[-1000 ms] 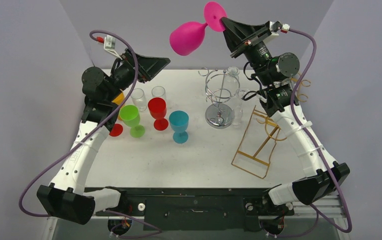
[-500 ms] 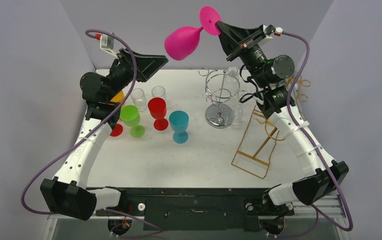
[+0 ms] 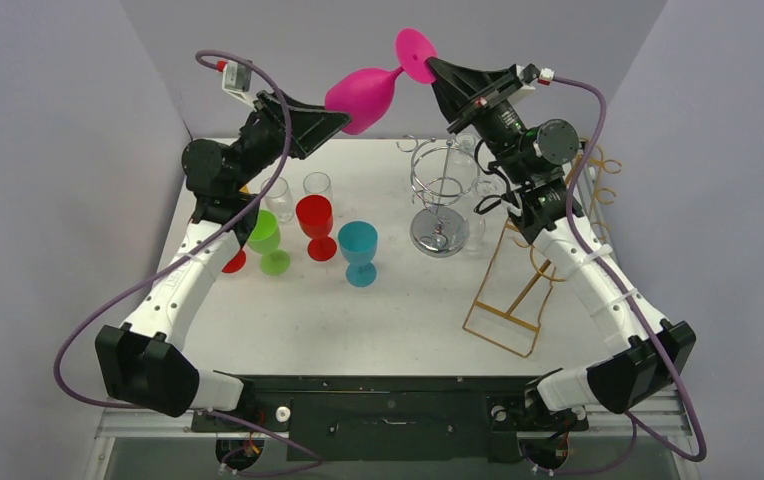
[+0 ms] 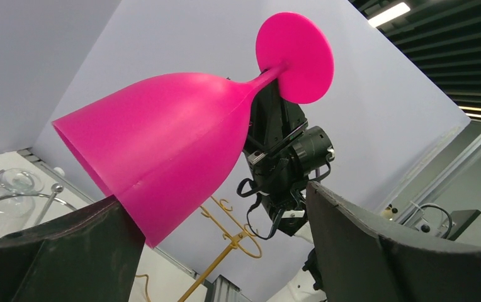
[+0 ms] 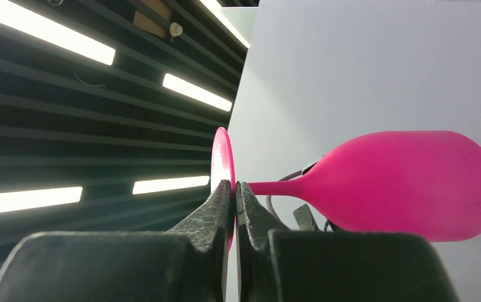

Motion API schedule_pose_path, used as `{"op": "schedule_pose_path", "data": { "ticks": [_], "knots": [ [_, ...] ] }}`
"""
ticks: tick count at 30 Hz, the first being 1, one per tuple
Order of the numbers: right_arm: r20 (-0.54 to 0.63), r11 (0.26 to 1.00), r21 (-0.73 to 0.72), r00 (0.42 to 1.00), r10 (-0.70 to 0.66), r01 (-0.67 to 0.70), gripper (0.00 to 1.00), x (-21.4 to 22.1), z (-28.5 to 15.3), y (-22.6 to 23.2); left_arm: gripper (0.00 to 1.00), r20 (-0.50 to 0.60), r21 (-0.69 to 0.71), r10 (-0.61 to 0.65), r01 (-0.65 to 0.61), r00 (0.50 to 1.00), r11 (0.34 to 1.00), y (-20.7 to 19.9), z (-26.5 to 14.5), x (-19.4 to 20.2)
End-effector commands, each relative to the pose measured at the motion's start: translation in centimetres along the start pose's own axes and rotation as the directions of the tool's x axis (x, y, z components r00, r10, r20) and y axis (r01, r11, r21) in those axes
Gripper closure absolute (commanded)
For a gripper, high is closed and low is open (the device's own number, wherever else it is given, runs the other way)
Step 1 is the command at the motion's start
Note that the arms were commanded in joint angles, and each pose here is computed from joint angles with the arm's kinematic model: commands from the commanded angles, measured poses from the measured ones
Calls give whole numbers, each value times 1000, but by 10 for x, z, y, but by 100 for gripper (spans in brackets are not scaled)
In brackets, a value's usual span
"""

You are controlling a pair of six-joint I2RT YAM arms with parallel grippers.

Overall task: Take the wine glass off the wine glass rack
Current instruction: Place the wine glass at the center of the board.

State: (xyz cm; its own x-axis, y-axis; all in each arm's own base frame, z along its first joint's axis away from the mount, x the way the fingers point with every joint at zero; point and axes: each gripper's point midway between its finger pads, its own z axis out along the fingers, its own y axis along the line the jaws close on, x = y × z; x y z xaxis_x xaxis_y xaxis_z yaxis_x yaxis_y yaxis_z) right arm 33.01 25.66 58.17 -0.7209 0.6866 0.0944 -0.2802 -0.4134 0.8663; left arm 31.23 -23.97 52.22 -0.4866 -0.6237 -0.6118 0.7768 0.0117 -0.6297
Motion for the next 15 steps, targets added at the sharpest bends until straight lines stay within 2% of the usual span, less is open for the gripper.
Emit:
{"op": "schedule_pose_path", "data": {
  "ticks": [1,8,15],
  "knots": [
    [-49,994,-110,999,-24,18,100,20,-16,42,16,-11,175,96,-92,995,980,-54,12,2],
    [-38,994,-108,999,-26,22,100,16,-25,42,26,-5,238,84,-80,996,968,-73,16,5],
    [-26,994,-104,999,-27,24,100,11,-32,38,42,1,260,80,-78,997,963,-85,18,7]
  ]
}}
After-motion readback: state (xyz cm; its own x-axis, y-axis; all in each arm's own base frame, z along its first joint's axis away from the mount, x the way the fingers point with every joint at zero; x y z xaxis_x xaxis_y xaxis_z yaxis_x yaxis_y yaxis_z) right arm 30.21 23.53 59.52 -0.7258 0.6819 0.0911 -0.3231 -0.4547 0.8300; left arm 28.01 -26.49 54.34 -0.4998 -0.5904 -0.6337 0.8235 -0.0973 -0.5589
